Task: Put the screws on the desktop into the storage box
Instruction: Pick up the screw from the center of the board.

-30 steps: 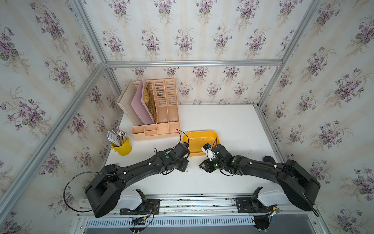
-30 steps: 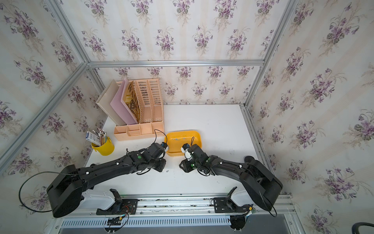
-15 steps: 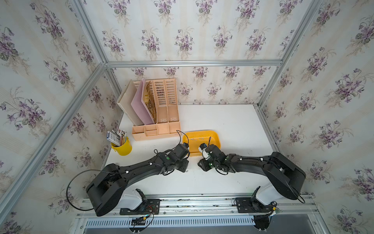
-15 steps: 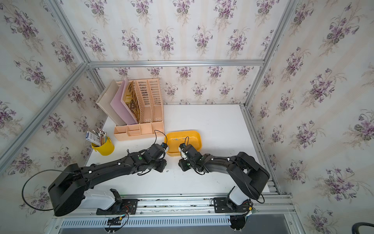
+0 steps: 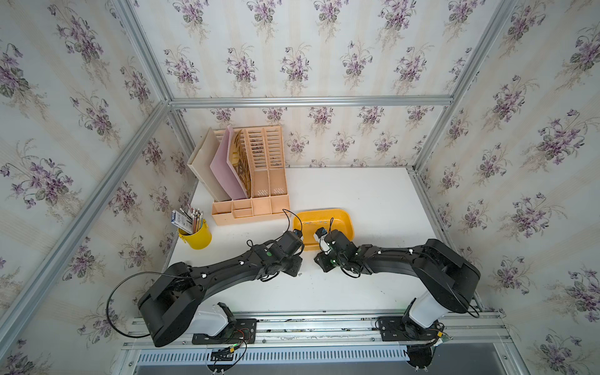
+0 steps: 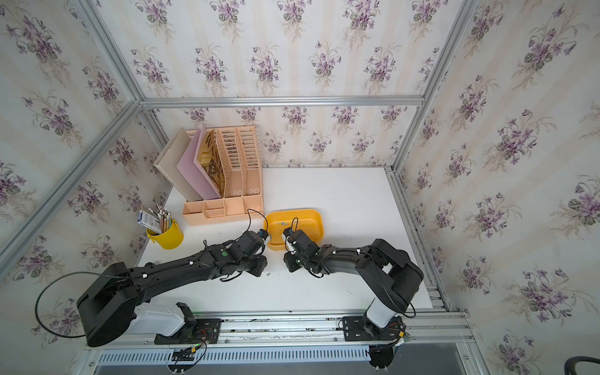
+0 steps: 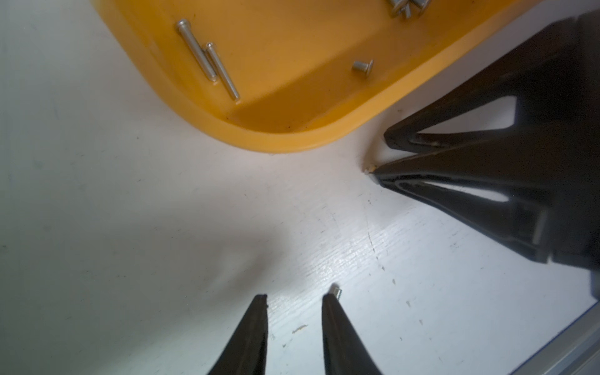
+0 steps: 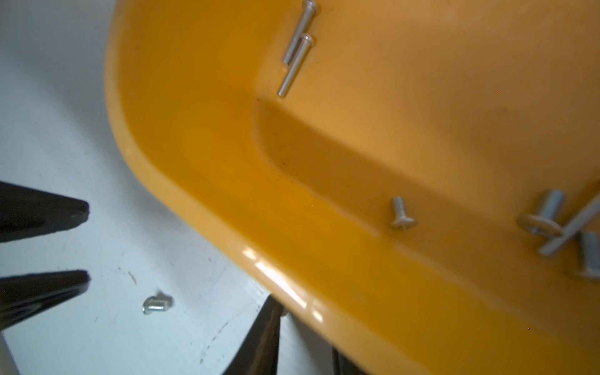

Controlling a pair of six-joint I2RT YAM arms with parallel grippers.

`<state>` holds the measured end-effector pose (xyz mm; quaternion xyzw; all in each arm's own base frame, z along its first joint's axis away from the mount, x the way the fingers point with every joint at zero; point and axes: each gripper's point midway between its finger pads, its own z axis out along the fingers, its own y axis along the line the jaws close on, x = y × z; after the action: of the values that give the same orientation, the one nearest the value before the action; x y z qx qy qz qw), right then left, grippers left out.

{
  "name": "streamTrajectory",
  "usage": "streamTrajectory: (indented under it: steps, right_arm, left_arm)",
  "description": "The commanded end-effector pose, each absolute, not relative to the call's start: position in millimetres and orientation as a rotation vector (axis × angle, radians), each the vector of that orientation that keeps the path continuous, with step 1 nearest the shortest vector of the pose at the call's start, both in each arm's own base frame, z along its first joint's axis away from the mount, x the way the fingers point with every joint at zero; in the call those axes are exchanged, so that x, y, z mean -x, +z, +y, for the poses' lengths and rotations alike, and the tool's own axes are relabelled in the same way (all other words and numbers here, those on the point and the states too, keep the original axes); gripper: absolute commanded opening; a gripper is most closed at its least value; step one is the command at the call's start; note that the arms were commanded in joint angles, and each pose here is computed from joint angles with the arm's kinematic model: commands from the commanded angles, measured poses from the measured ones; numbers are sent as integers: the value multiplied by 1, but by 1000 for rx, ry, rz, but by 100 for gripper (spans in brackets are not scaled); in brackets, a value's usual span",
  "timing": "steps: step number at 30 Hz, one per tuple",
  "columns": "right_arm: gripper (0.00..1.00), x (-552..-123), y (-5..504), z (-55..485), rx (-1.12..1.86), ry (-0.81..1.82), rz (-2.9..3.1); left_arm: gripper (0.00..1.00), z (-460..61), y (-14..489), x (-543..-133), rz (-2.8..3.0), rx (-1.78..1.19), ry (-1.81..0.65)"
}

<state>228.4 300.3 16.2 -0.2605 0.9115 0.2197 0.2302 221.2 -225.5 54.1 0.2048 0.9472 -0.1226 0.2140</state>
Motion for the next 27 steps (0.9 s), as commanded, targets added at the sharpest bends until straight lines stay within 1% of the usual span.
streamTrajectory:
  steps: [1, 15, 27]
  right_arm:
    - [29, -215, 1, 284, 744, 518, 2595]
    - [29, -212, 17, 297, 737, 585, 2571]
    - [25, -210, 2, 291, 762, 521, 2611]
  left_arm:
    - [33, -229, 57, -225, 2613, -565, -352]
    - [35, -233, 59, -227, 2612, -572, -361]
    - [36, -231, 57, -226, 2614, -581, -346]
